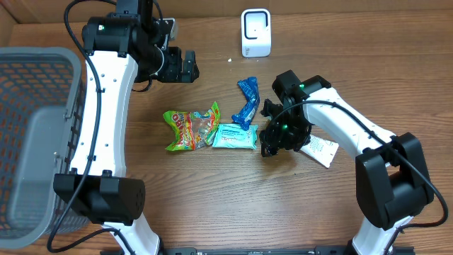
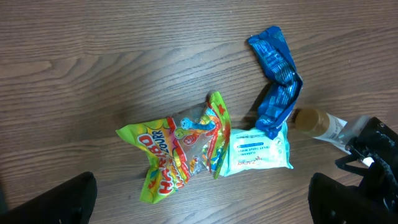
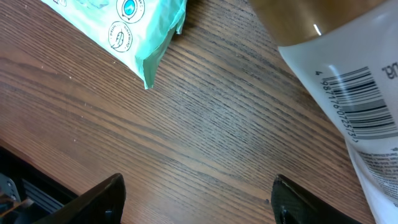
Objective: Scan the item barcode
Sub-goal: 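Grasp the white tube's cap end with the right gripper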
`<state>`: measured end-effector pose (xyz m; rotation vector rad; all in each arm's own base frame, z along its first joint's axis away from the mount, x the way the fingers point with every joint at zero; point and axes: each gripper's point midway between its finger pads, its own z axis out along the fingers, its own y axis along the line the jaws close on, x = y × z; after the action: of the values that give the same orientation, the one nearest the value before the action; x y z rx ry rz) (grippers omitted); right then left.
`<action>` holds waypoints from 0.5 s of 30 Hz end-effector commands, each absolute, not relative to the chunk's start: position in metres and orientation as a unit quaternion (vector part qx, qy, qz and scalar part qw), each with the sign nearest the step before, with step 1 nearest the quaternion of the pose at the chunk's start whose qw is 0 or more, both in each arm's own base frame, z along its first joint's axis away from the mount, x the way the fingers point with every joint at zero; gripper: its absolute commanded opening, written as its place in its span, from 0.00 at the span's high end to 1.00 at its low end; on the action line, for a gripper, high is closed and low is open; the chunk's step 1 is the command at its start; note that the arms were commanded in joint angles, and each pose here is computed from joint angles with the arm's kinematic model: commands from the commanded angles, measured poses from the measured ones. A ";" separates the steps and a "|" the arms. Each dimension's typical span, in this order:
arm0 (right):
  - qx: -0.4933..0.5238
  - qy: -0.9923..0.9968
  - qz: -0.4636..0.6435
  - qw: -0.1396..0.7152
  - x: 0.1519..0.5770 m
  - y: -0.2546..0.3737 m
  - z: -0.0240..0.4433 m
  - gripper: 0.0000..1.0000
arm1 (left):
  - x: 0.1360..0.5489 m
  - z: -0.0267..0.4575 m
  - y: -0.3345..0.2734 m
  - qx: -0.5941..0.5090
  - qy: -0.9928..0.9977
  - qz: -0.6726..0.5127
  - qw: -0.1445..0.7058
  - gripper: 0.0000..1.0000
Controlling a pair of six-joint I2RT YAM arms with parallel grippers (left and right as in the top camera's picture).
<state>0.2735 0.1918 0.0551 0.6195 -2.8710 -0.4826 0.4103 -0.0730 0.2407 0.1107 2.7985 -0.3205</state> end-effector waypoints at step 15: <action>0.212 -0.968 -0.132 -0.009 0.313 0.190 0.035 0.20 | 0.411 0.248 -0.075 0.052 0.978 -0.110 0.172 0.00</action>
<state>0.3001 0.1978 0.0374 0.6812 -2.9965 -0.4951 0.4103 -0.0729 0.2408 0.1103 2.7984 -0.3210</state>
